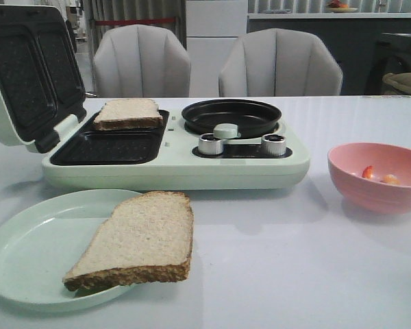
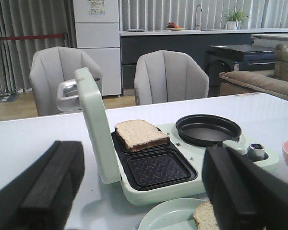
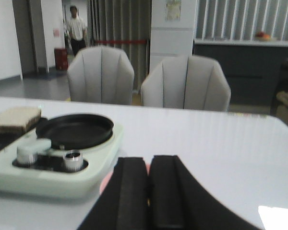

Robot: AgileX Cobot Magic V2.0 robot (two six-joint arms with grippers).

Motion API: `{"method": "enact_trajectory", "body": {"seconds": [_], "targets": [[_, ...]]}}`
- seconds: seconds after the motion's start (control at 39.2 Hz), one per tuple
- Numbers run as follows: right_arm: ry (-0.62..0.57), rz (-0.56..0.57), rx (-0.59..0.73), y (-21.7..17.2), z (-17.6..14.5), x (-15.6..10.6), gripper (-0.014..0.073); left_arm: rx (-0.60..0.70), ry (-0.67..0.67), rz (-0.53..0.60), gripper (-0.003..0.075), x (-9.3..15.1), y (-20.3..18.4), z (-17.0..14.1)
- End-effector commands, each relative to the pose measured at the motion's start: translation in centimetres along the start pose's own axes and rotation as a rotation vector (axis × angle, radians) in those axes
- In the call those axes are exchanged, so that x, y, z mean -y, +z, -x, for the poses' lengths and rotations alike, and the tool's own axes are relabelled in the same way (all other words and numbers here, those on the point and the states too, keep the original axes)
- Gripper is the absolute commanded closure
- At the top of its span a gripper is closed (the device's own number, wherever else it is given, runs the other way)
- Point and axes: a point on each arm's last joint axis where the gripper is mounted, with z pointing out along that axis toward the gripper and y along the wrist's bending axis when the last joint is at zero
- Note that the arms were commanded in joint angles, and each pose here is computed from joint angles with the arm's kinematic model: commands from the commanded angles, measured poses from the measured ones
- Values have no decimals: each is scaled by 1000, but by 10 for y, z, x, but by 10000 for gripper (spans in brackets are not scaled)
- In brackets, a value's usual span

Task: Make breakfast with bread and shrimp

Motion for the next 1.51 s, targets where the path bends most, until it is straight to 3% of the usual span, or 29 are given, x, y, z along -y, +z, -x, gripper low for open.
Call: {"method": "enact_trajectory", "body": {"seconds": [0.0,0.08,0.2,0.33,0.64,0.71,0.84,0.94,1.22,1.48], "targets": [[-16,0,247,-4,42,-1,453,105,-15,-8,156,0,-2,15],[-17,3,202,-1,66,-2,453,105,-15,-8,156,0,-2,15],[-17,8,-35,14,86,-4,453,105,-15,-8,156,0,-2,15],[-18,8,-210,28,82,-4,453,105,-15,-8,156,0,-2,15],[9,7,-303,45,72,-4,445,115,-16,-7,156,0,-2,16],[40,10,-328,48,73,-5,377,115,-16,-7,156,0,-2,16],[95,17,-406,59,77,-7,152,115,-16,-7,156,0,-2,16],[150,27,-474,71,81,-10,47,115,-16,-7,156,0,-2,16],[331,144,-698,121,80,-35,45,101,-15,-8,156,0,-2,15],[429,210,-936,174,48,-68,45,101,-15,-8,156,0,-2,15]]}}
